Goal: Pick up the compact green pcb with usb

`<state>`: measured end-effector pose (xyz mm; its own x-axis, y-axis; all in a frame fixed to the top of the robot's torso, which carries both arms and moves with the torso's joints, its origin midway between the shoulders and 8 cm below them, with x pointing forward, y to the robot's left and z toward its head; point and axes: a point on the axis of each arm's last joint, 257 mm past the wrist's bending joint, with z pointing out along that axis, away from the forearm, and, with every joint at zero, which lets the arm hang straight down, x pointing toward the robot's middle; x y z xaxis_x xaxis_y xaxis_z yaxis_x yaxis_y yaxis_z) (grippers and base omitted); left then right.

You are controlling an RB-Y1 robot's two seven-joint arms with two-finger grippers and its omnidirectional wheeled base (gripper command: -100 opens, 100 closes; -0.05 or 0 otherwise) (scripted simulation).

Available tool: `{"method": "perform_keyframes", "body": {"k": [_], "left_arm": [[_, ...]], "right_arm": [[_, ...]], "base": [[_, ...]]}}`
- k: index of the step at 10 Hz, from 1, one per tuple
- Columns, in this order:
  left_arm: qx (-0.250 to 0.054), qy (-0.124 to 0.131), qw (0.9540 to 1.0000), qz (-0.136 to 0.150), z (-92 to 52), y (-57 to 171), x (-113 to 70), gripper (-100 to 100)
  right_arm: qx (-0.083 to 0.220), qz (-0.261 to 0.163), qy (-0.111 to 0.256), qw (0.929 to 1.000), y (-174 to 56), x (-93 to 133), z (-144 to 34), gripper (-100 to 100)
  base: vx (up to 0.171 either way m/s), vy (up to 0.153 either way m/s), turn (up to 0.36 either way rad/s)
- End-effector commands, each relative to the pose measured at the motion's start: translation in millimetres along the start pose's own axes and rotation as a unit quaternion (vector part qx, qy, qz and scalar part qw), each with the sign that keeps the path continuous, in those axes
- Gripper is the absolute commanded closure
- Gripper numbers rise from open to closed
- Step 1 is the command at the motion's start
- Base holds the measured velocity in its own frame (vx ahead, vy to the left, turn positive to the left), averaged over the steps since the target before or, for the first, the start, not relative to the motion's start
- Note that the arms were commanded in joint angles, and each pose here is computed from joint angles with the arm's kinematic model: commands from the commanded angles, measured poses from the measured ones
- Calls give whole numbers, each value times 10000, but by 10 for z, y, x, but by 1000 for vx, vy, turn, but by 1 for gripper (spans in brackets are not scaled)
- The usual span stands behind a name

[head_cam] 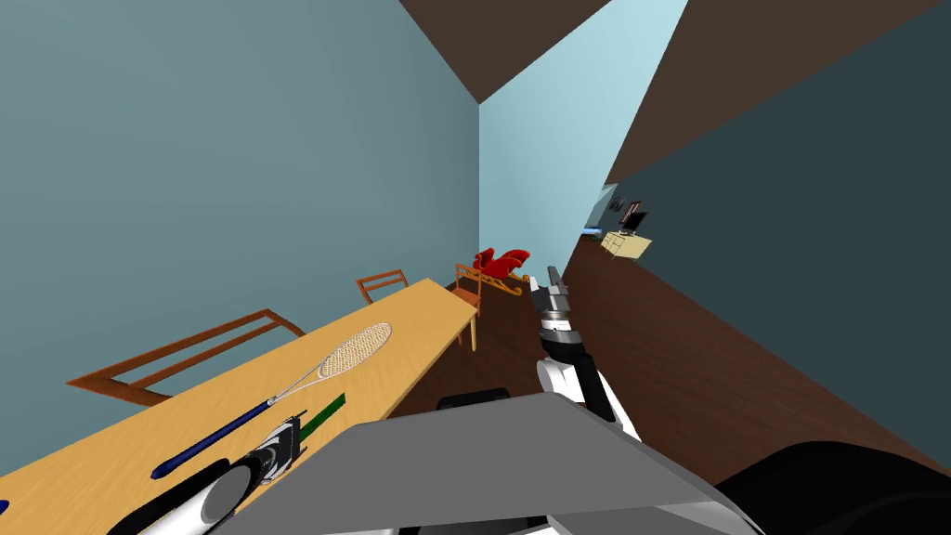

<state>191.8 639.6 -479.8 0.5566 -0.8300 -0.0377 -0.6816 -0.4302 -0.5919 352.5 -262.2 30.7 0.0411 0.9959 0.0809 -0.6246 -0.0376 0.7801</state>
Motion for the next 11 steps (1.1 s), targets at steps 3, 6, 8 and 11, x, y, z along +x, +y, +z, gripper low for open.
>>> {"method": "perform_keyframes", "body": {"k": [3, 6, 8, 11], "left_arm": [[-605, -390, 9952, -659, -90, 389, -529, -100], [-842, -530, 9906, -935, -138, 547, -710, -100], [-1029, -637, 9854, -1195, -188, 675, -851, -100], [-1476, -885, 9663, -1916, -351, 1017, -1158, -100]], "right_arm": [[0, -1, 0, 10000, 0, -1, 0, 0], [1, -1, 0, 10000, 0, -1, 0, 0], [0, 0, 0, 10000, 0, 0, 0, 0], [0, -1, 0, 10000, 0, 0, 0, 0]], "base": [[11, 18, -247], [7, 20, -132], [3, 10, -170], [7, 25, -261]]}}
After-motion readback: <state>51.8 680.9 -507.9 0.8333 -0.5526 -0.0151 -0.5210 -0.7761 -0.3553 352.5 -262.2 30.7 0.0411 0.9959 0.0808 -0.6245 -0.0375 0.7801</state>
